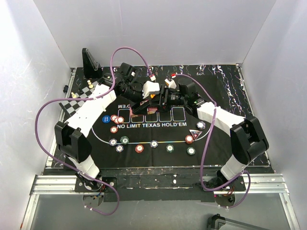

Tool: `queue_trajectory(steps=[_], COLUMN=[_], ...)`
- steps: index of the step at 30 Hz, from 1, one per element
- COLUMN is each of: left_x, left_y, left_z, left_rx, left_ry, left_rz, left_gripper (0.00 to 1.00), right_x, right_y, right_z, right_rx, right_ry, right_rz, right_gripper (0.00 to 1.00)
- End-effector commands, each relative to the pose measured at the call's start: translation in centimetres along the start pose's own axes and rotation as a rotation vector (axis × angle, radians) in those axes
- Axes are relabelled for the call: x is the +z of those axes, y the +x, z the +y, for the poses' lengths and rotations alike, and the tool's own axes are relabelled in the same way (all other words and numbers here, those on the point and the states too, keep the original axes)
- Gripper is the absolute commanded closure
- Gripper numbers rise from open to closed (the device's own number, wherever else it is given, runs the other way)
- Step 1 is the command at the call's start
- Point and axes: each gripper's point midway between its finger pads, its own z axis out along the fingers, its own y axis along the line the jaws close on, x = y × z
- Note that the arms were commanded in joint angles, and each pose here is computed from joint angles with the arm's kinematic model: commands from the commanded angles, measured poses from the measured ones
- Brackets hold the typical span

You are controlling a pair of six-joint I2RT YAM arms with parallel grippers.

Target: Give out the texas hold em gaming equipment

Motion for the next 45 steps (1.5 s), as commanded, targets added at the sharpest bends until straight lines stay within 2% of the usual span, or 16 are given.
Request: queue_trajectory(steps=[1, 5, 7, 9, 11, 14, 16, 20, 24, 28, 30, 33, 35, 40, 45], left_x=[-2.9, -3.1, -3.1, -3.1, -3.2, -3.3, -3.6, -4.3, -6.8, -10.4, -10.8, -9.3, -8.6, -8.3, -7.2], left_y=[-3.3, -3.5, -3.5, -3.5, -3.5, -3.6, -3.7, -3.7, -4.2, -4.1, -3.1, -1.2, -0.2, 0.5, 0.6], left_z=[-0.4, -0.2, -0.1, -0.1, 0.0, -0.1, 0.0, 0.7, 2.4, 2.8, 2.0, -2.0, -2.7, -2.5, -2.1], left_rx=[0.069, 0.069, 0.053, 0.045, 0.04, 0.041, 0.035, 0.003, -0.106, -0.333, -0.439, -0.331, -0.312, -0.093, -0.067], left_ry=[-0.068, -0.082, -0.091, -0.094, -0.106, -0.126, -0.148, -0.206, -0.299, -0.272, -0.213, -0.026, -0.033, -0.205, -0.18], left_rz=[-0.081, -0.087, -0.086, -0.088, -0.09, -0.109, -0.117, -0.116, -0.164, -0.275, -0.289, -0.248, -0.246, -0.3, -0.291], left_gripper=[0.8, 0.79, 0.73, 0.58, 0.33, 0.17, 0.02, 0.02, 0.02, 0.02, 0.02, 0.02, 0.02, 0.02, 0.02], right_x=[0.2, 0.2, 0.3, 0.3, 0.1, 0.0, -0.1, -0.5, -1.1, -1.4, -1.5, -1.5, -1.6, -1.6, -1.1], right_y=[0.1, 0.5, 0.7, 1.0, 1.1, 1.4, 1.4, 1.6, 1.5, 1.6, 1.7, 1.7, 1.6, 1.8, 2.4], right_z=[1.6, 1.7, 1.7, 1.5, 1.6, 1.6, 1.5, 1.2, 1.0, 1.0, 1.2, 1.5, 1.9, 2.5, 3.7], right_rx=[-0.004, 0.019, 0.03, 0.047, 0.054, 0.062, 0.069, 0.083, 0.079, 0.066, 0.062, 0.058, 0.054, 0.043, 0.021], right_ry=[-0.081, -0.117, -0.131, -0.144, -0.155, -0.169, -0.173, -0.182, -0.178, -0.167, -0.167, -0.17, -0.174, -0.175, -0.186], right_rz=[0.014, 0.034, 0.039, 0.048, 0.048, 0.052, 0.05, 0.054, 0.041, 0.045, 0.052, 0.058, 0.058, 0.062, 0.079], right_gripper=[0.46, 0.55, 0.6, 0.66, 0.7, 0.75, 0.77, 0.8, 0.81, 0.81, 0.81, 0.81, 0.81, 0.81, 0.81])
